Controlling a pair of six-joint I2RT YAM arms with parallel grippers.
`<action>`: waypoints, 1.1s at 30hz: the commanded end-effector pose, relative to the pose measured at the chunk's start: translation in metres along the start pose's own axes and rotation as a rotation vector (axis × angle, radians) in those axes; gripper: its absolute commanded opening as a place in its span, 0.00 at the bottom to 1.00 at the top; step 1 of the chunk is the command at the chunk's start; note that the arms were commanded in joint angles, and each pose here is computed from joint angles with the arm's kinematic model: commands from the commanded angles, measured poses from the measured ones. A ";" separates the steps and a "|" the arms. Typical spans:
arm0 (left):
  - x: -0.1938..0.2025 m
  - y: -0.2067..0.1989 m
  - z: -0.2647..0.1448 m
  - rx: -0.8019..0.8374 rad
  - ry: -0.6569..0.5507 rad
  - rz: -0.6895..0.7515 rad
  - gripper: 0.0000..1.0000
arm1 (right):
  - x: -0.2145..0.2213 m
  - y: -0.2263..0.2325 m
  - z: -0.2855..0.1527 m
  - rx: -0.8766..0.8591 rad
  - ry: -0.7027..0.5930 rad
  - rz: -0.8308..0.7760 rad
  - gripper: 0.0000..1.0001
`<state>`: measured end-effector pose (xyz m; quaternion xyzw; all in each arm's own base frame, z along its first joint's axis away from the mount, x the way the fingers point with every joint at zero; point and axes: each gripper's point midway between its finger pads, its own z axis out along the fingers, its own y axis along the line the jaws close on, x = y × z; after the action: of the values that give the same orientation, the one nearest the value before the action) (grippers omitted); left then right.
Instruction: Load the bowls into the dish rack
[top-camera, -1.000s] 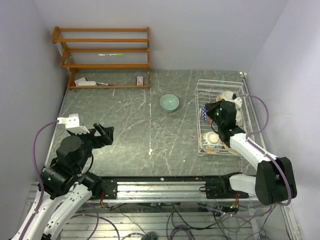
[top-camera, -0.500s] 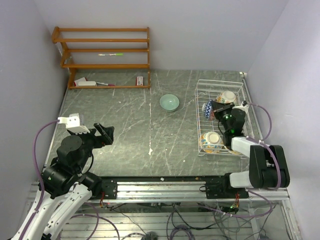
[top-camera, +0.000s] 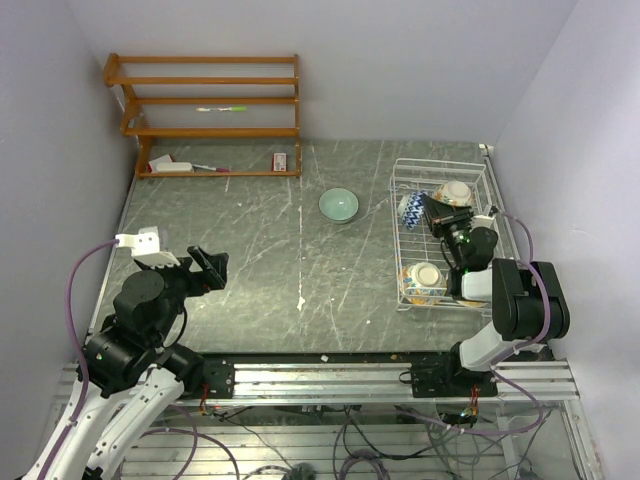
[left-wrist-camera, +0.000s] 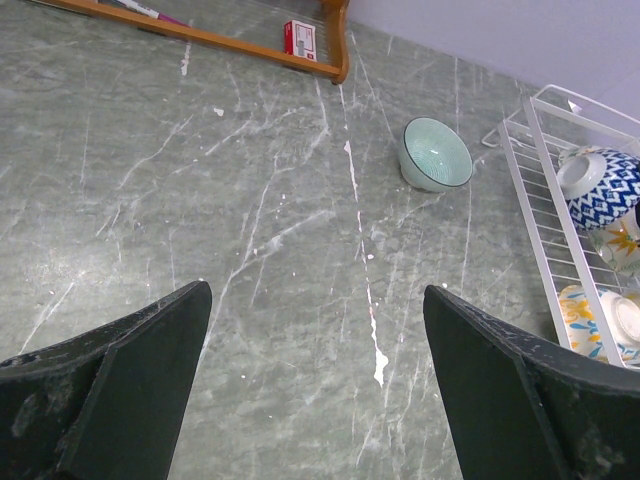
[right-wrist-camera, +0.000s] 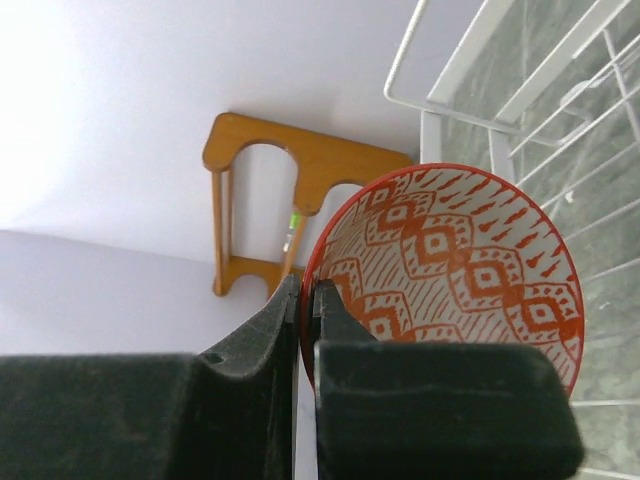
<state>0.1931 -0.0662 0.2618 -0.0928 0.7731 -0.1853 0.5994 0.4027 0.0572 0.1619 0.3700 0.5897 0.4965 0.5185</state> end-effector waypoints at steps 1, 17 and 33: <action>-0.010 -0.004 -0.002 0.008 -0.019 -0.004 0.98 | 0.016 -0.049 -0.019 0.097 0.056 0.140 0.00; -0.010 -0.003 -0.003 0.002 -0.024 -0.008 0.98 | 0.004 -0.085 -0.029 0.422 0.096 -0.021 0.29; -0.011 -0.004 -0.004 0.010 -0.026 -0.010 0.98 | -0.031 -0.033 -0.023 0.420 0.060 -0.276 0.40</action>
<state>0.1943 -0.0662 0.2604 -0.0933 0.7754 -0.1820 0.5974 0.3813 0.0286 0.1116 0.4100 0.7216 0.3449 0.4384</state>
